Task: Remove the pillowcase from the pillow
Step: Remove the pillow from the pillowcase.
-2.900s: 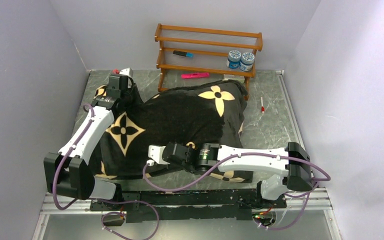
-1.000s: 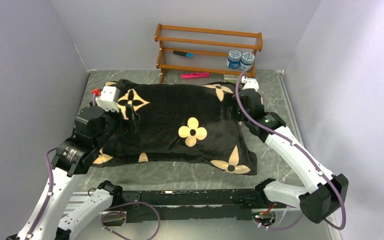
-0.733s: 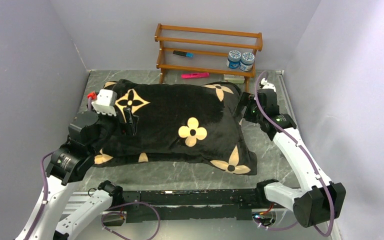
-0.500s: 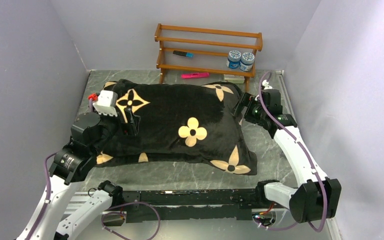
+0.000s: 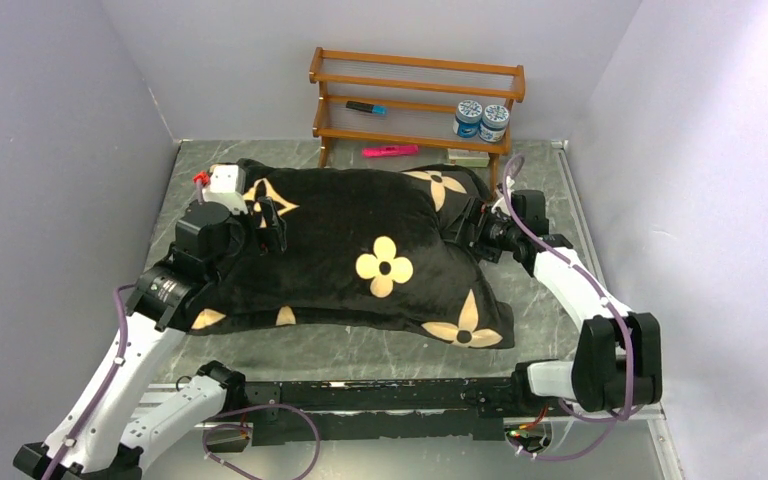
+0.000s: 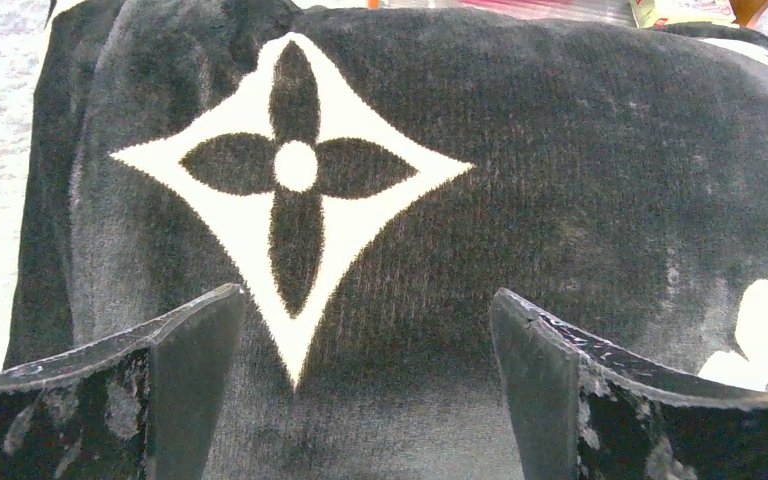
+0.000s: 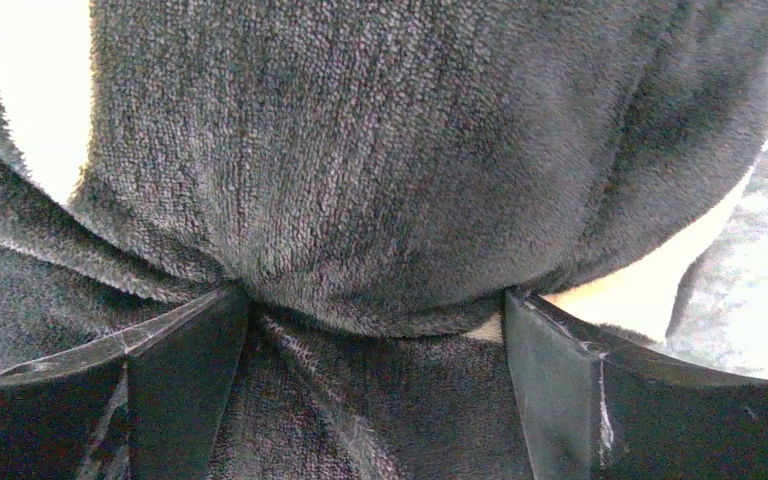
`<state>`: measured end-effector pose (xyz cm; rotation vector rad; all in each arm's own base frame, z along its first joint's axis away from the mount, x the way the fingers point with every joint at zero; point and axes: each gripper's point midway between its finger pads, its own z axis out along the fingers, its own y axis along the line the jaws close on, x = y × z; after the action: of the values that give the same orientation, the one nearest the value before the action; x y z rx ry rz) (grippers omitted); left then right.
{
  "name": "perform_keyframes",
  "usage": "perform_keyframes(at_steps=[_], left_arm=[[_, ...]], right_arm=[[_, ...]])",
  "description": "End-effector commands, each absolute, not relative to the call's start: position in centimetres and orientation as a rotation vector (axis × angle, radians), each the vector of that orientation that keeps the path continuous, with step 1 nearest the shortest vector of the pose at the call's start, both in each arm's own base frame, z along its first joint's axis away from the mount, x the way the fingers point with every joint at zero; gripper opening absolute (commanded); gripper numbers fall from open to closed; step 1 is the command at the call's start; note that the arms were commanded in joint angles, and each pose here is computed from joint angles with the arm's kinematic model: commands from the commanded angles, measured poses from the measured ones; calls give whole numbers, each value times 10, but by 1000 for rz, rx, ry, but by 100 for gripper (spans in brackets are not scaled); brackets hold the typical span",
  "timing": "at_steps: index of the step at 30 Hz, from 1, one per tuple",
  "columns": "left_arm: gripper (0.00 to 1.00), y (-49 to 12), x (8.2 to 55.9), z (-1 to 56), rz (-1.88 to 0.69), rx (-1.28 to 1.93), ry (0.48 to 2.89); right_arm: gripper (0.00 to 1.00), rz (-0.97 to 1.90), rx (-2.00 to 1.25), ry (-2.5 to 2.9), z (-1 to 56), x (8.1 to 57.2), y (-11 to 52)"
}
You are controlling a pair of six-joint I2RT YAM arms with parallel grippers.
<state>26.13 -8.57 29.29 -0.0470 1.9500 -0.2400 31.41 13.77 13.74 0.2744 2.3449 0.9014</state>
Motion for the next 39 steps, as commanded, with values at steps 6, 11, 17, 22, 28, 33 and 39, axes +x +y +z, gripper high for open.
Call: perform_keyframes(at_steps=[6, 11, 17, 22, 28, 33, 39], left_arm=[[97, -99, 275, 299, -279, -21, 1925], [97, -102, 271, 301, -301, 16, 1924], [97, -91, 266, 310, -254, 21, 1866], [97, -84, 264, 316, -197, 43, 1849], [97, -75, 256, 325, -126, 52, 1816], [97, -74, 251, 327, -99, 68, 1799], [97, -75, 248, 321, -108, 67, 1802]], right_arm=[[62, 1073, 118, 2367, 132, 306, 169], [22, 992, -1, 2363, 150, 308, 179], [0, 800, -63, 2307, 196, 320, 165], [0, 511, -36, 2256, 231, 329, 126], [0, 210, 68, 2141, 280, 332, 72], [0, 87, 181, 2038, 312, 334, 45], [0, 36, 232, 1990, 331, 335, 33]])
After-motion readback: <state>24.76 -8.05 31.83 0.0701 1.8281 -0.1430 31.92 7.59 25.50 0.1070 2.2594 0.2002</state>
